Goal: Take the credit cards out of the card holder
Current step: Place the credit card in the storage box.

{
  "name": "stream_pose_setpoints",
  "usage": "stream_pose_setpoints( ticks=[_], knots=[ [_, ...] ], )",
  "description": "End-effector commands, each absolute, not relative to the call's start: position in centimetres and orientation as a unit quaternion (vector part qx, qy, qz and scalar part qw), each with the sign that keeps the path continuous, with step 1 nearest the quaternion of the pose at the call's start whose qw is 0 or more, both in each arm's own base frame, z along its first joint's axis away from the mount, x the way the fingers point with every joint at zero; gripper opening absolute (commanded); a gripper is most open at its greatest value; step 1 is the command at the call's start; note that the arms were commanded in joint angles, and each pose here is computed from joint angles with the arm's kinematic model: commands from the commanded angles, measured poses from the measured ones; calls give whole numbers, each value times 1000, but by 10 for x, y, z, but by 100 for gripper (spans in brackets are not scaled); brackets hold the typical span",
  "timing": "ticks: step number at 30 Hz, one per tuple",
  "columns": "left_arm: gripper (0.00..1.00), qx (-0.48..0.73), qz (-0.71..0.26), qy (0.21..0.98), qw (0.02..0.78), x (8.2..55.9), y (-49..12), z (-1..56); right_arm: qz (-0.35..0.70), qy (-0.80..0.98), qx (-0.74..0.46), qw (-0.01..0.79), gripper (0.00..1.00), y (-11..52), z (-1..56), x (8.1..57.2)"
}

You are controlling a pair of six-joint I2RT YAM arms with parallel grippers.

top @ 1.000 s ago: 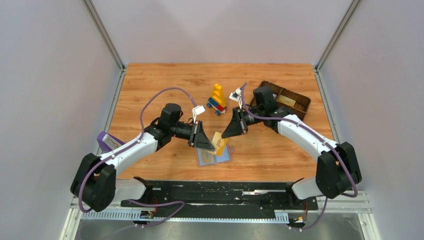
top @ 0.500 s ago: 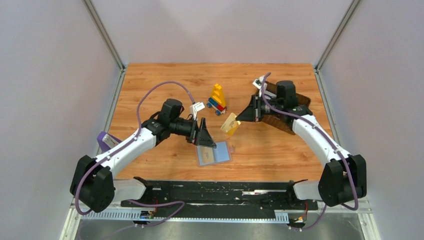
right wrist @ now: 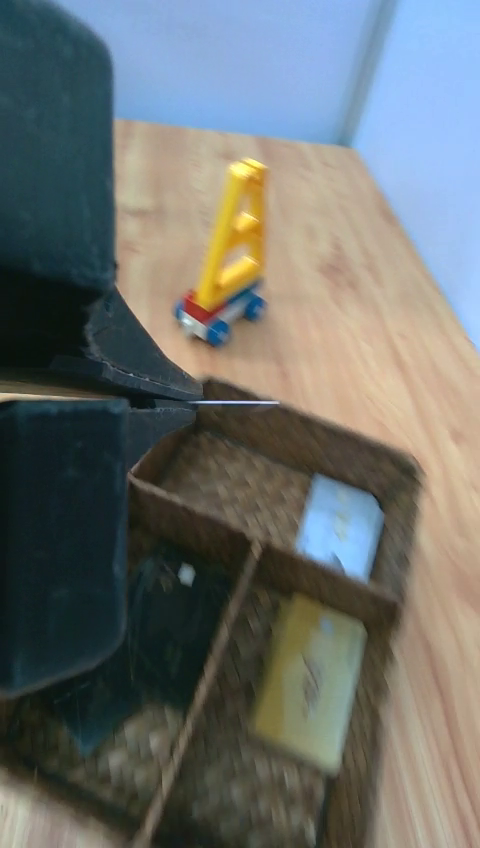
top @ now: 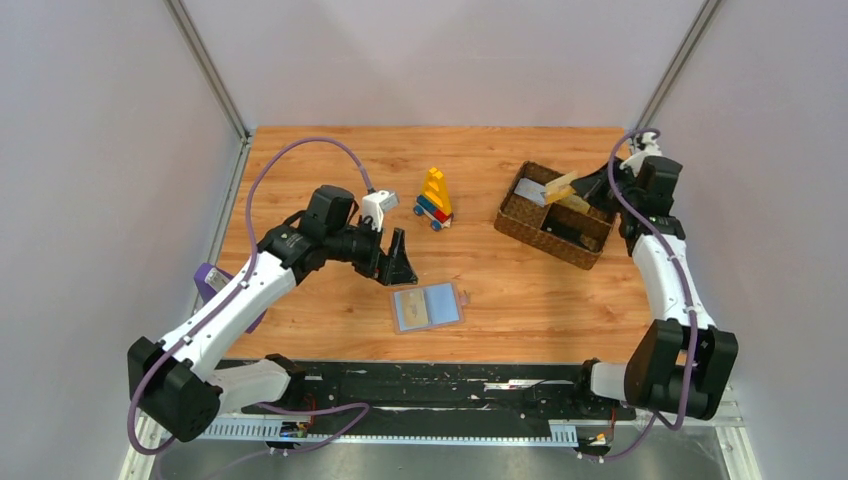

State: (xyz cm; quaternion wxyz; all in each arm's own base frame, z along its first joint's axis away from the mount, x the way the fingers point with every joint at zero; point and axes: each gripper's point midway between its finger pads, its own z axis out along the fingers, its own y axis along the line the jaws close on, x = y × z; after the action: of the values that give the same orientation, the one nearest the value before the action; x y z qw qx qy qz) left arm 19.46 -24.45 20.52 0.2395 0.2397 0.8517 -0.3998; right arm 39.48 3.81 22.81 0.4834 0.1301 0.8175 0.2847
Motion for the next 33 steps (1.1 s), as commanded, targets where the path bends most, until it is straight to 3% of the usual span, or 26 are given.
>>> stream_pose_setpoints(
  ticks=[1, 10, 33],
  knots=[
    [100, 264, -344, 862, 263, 196, -226, 206, 217, 772, 219, 555, 0, -27, 245, 420],
    [100, 259, -317, 876, 256, 201, -219, 188, 182, 757, 270, 566, 0, -84, 221, 447],
    [100, 262, -313, 876, 256, 199, -216, 186, 253, 736, 329, 535, 0, -81, 152, 476]
  ],
)
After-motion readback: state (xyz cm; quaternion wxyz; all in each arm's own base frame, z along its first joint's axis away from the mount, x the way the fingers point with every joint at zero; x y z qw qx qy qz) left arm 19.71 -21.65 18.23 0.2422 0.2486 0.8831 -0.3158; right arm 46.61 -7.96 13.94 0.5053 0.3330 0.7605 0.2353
